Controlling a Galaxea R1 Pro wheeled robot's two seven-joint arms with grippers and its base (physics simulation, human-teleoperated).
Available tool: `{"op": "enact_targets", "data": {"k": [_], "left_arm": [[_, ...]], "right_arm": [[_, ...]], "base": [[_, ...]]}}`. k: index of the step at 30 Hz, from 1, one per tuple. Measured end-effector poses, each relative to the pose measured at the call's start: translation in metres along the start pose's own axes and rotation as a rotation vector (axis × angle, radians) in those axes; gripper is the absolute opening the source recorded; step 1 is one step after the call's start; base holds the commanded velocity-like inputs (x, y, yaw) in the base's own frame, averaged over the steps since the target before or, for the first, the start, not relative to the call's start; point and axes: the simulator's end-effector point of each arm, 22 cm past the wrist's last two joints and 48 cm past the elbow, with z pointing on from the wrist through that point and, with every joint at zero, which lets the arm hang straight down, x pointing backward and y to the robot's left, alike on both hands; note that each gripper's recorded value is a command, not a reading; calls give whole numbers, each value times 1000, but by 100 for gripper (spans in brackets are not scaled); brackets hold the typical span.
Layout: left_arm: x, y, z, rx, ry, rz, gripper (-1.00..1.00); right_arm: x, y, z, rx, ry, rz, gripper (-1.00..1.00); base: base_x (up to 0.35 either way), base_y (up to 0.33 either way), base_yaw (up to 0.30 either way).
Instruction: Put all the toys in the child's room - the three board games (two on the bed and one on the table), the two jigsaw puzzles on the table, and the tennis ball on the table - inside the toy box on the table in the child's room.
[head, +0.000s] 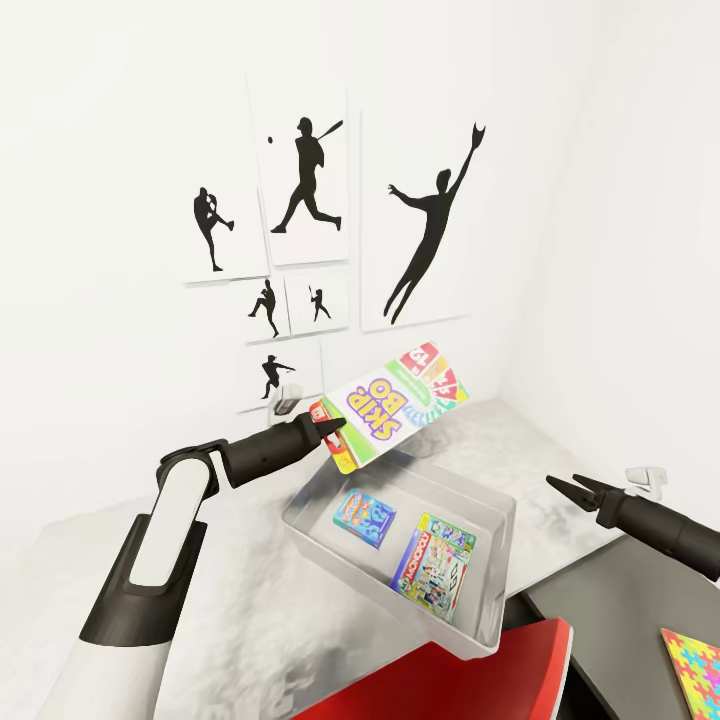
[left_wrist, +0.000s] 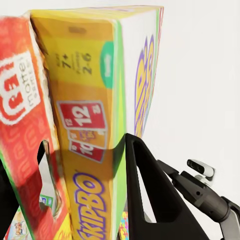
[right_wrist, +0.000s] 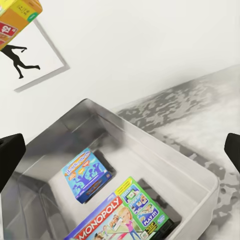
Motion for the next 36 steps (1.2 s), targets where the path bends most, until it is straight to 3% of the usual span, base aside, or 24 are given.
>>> {"op": "enact_targets", "data": {"k": [36], "left_arm": [[0,-1,0,4,1,0,-100]], "right_arm": [[5,-1,-4,3,-15,-36,100]], "base": [[0,0,0]]}}
